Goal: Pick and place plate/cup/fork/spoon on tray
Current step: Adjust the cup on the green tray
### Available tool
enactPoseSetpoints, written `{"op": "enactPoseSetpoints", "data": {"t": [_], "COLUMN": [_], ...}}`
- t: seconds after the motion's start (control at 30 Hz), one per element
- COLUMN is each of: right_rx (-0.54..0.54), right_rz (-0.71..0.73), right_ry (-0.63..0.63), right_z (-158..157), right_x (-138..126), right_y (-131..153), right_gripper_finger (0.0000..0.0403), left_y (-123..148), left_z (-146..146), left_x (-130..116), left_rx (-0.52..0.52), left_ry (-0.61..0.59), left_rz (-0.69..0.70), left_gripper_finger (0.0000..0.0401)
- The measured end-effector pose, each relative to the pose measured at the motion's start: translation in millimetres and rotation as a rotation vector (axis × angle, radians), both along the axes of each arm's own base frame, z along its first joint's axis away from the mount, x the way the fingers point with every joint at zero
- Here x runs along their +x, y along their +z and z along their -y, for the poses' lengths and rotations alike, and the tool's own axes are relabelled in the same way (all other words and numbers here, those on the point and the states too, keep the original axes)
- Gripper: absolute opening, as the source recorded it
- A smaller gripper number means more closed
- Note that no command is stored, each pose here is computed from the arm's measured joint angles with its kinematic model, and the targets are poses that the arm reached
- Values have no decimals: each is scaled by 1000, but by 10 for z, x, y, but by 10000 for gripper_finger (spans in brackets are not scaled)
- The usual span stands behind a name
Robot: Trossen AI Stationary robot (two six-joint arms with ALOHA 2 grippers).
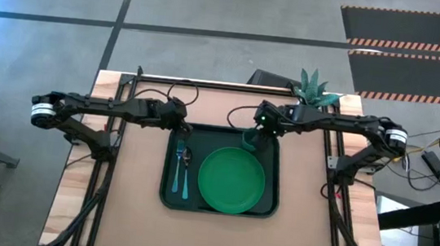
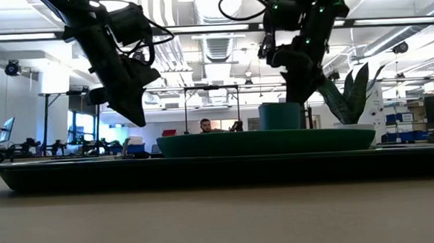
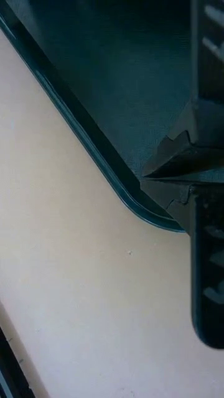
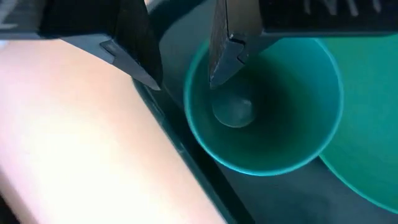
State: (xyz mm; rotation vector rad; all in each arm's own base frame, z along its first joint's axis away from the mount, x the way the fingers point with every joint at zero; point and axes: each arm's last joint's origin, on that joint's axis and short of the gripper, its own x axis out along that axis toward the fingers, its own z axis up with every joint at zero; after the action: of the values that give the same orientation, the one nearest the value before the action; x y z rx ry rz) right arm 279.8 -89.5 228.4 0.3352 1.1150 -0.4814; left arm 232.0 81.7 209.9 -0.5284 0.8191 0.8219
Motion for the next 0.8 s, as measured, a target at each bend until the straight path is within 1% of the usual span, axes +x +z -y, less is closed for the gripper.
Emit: {"op": "enactPoseSetpoints", "data": {"t": [0.13, 0.27, 0.37, 0.47, 0.53, 0.6, 0.67, 0.8], "right_rx": [24, 41, 55, 71, 75, 78, 58, 27], "right_rz": [8, -33, -77, -121, -136, -147, -145, -108], "right_ry": [29, 28, 25, 16, 11, 2, -9, -27], "right_z": [16, 30, 31, 25, 21, 13, 10, 2], "right_x": [81, 127, 128, 107, 91, 62, 34, -15], "right_y": [-93, -218, -291, -334, -327, -307, -261, -137], "right_gripper_finger": [120, 114, 83, 31, 16, 12, 9, 9], "left_y": [-1, -2, -1, -1, -1, -2, -1, -1], "left_z": [-1, -1, -1, -1, -1, 0, -1, -1], "left_x": [-2, -2, -1, -1, -1, -1, -1, -1], "left_rx": [0, 0, 0, 0, 0, -1, 0, 0], "left_ry": [1, 1, 0, 0, 0, 0, 0, 1], "left_rz": [-1, -1, -1, -1, -1, -1, -1, -1], "left_gripper_finger": [0, 0, 0, 0, 0, 0, 0, 0]}}
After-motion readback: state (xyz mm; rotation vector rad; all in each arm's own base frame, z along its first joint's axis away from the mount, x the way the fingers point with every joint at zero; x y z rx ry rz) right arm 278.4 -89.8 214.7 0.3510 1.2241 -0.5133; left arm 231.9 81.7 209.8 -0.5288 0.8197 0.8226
